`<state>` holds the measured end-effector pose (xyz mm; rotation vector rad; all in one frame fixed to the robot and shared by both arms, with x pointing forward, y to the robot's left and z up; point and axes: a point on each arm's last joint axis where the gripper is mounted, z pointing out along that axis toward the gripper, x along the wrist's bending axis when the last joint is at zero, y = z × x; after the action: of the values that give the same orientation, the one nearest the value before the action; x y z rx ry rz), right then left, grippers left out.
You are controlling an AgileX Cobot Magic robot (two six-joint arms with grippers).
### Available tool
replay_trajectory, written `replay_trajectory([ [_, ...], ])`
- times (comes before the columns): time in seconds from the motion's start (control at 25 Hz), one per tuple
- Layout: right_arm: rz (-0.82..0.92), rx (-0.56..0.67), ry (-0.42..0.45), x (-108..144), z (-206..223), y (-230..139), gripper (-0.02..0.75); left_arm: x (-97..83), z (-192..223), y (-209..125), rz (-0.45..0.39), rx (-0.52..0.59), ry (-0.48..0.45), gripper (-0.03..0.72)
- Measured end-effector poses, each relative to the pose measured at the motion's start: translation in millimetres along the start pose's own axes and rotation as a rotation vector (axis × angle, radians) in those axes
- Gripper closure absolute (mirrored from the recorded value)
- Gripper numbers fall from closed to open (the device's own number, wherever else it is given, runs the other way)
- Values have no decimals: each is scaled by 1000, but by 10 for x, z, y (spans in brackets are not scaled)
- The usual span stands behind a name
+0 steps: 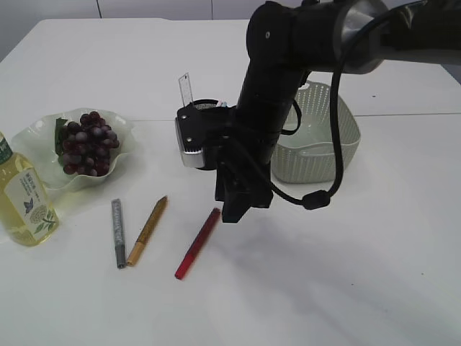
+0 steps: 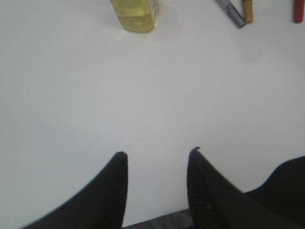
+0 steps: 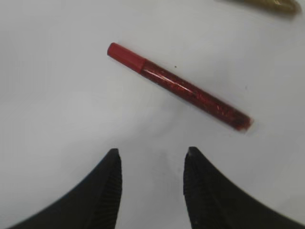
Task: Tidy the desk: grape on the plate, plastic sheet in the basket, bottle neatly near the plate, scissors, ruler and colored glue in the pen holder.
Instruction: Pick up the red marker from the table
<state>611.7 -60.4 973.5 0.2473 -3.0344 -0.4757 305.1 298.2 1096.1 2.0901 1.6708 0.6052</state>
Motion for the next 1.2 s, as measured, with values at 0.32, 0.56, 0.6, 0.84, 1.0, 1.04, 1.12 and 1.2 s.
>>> replay_trajectory([
  [0.32, -496, -26, -140, -100, 90, 146, 420, 0, 0, 0, -23, 0, 0, 381],
  [0.56, -568, -19, -90, -72, 428, 254, 420, 0, 0, 0, -45, 0, 0, 390],
  [0.6, -570, -18, -82, -69, 461, 257, 420, 0, 0, 0, -45, 0, 0, 391],
  [0.84, -579, -14, -65, -58, 561, 277, 420, 0, 0, 0, -52, 0, 0, 406],
  [1.0, -579, -12, -67, -62, 571, 274, 420, 0, 0, 0, -56, 0, 0, 412],
  [1.04, -581, -12, -71, -66, 571, 275, 420, 0, 0, 0, -56, 0, 0, 412],
  [1.12, -581, -12, -95, -86, 569, 280, 420, 0, 0, 0, -56, 0, 0, 412],
  [1.2, -580, -11, -104, -105, 589, 279, 420, 0, 0, 0, -57, 0, 0, 412],
])
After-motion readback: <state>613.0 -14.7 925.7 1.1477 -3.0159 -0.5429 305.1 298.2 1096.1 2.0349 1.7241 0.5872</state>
